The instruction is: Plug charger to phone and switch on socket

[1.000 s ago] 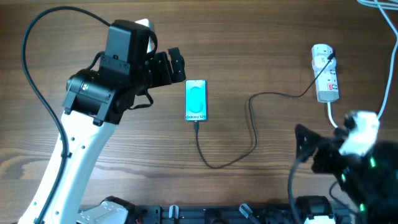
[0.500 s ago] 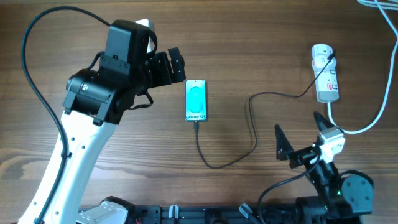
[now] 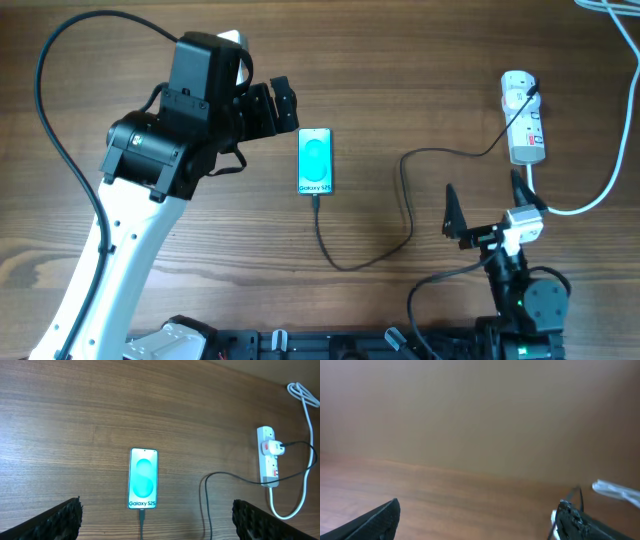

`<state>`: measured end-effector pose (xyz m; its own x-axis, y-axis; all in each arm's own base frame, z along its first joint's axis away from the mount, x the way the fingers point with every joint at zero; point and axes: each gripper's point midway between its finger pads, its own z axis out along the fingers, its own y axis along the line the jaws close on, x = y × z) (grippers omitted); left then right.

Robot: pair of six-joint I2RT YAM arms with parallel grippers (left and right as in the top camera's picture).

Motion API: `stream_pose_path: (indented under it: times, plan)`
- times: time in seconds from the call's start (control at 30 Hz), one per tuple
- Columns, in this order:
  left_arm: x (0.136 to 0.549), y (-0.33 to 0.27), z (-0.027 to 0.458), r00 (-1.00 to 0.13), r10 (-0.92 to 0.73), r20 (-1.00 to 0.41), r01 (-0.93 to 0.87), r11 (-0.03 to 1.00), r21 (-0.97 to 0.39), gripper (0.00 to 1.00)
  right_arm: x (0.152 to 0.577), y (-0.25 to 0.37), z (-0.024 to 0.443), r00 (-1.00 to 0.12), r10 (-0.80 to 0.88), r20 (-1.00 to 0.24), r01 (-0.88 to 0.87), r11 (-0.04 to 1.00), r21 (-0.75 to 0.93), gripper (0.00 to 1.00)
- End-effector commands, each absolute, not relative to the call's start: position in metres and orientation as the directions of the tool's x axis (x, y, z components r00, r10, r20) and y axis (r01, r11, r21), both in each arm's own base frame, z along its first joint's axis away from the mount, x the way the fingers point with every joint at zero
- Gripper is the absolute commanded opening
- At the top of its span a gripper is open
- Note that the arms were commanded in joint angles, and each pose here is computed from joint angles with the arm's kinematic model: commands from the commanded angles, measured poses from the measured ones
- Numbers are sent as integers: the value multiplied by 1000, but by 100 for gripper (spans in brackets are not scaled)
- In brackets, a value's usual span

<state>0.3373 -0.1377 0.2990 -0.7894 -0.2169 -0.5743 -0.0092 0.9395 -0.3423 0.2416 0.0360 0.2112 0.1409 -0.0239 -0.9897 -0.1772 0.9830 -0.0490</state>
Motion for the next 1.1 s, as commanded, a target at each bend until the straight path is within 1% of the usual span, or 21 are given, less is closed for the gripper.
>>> stream_pose_path:
  times: [0.0, 0.03, 0.17, 0.3, 0.37, 0.53, 0.6, 0.9, 1.0, 1.07]
  plan:
    - [337, -136, 300, -783, -224, -580, -18, 941, -339, 100, 243, 26, 209, 137, 35, -990, -127, 992, 17, 100]
    - [337, -136, 300, -783, -224, -580, -18, 941, -339, 100, 244, 24, 206, 126, 33, -992, -116, 993, 19, 100]
    - [337, -136, 300, -783, -224, -580, -18, 941, -339, 100, 246, 18, 175, -2, 26, -1000, -88, 996, 26, 100]
    - [337, -136, 300, -783, -224, -580, -18, 941, -339, 100, 246, 17, 175, 7, -82, -997, -83, 993, -83, 100]
    - [337, -136, 300, -783, -224, -580, -18, 941, -339, 100, 246, 15, 175, 8, -105, -994, -74, 992, -105, 100]
    - [337, -136, 300, -783, -224, -580, -18, 941, -339, 100, 247, 4, 175, 2, -100, -995, -27, 995, -100, 100]
    - [337, -136, 300, -783, -224, -580, -18, 941, -339, 100, 247, 1, 175, 0, -64, -998, -11, 998, -64, 100]
    - [337, -136, 300, -783, -224, -580, -18, 941, -339, 100, 247, 1, 175, 0, -18, -1000, -11, 1000, -18, 100]
    - [337, -136, 300, -783, -224, -580, -18, 941, -339, 100, 247, 1, 175, 0, -28, -1000, -10, 1000, -28, 100]
    - [337, -136, 300, -783, -224, -580, -18, 941, -339, 100, 247, 3, 175, 2, -67, -998, -22, 997, -67, 100]
